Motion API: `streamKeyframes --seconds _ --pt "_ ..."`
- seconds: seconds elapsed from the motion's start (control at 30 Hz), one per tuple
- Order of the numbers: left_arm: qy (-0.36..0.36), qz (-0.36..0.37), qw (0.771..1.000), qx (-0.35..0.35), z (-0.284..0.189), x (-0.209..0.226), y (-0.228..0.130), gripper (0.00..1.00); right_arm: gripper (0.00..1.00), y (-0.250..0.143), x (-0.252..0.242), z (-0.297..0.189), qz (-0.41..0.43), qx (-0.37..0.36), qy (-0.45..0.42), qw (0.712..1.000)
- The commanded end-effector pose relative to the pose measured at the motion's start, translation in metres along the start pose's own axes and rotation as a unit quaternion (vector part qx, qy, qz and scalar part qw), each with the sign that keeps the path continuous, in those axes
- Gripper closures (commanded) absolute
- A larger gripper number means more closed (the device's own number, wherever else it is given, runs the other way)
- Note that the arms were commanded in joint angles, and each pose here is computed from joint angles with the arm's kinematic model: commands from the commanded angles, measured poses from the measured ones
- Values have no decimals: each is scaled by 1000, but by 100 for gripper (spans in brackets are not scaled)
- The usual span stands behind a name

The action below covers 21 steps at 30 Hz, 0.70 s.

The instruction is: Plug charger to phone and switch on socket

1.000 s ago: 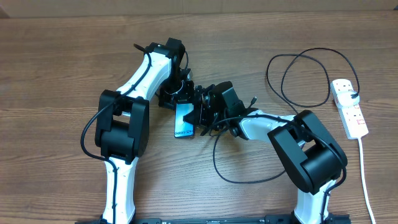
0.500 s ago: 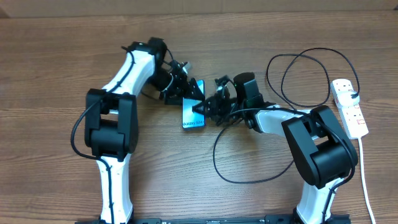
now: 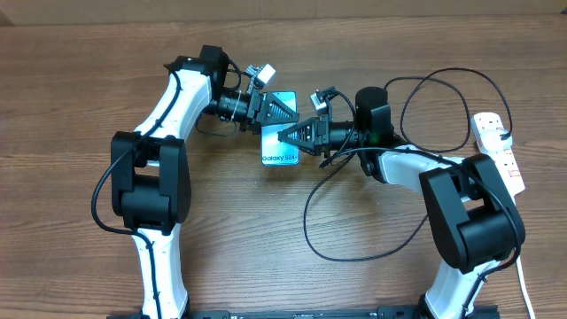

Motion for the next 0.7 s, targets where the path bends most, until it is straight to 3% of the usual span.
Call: streamKeyframes --seconds 0.0,0.23,0.4,0.47,0.5,0.57,0.67 --pt "-124 53 991 16 7 -50 -9 59 96 1 7 9 18 4 1 1000" --pt "-124 66 990 11 4 -50 -1 96 96 -2 9 10 17 11 6 1000" --pt "-109 65 992 0 -2 -45 6 96 94 -2 9 10 12 12 7 1000" --pt "-53 50 997 -14 -4 -30 10 96 78 -2 9 9 -5 13 8 1000" --pt "-8 38 999 -24 -5 -17 14 96 60 -2 10 8 -15 14 10 1000" --pt "74 4 996 -41 -10 6 17 96 34 -1 9 6 -22 13 11 1000" --pt "127 -30 990 -48 -15 21 15 96 20 3 7 0 -24 5 8 1000"
Point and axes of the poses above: each gripper's point midway between its finger pads, its own z axis out along the fingers, its own x axis along the line the jaws close on, y = z × x, the point moved 4 cm from there along -z, back along the fingers, and after that the axes turned 12 degrees about -z, right-handed, at the moved point
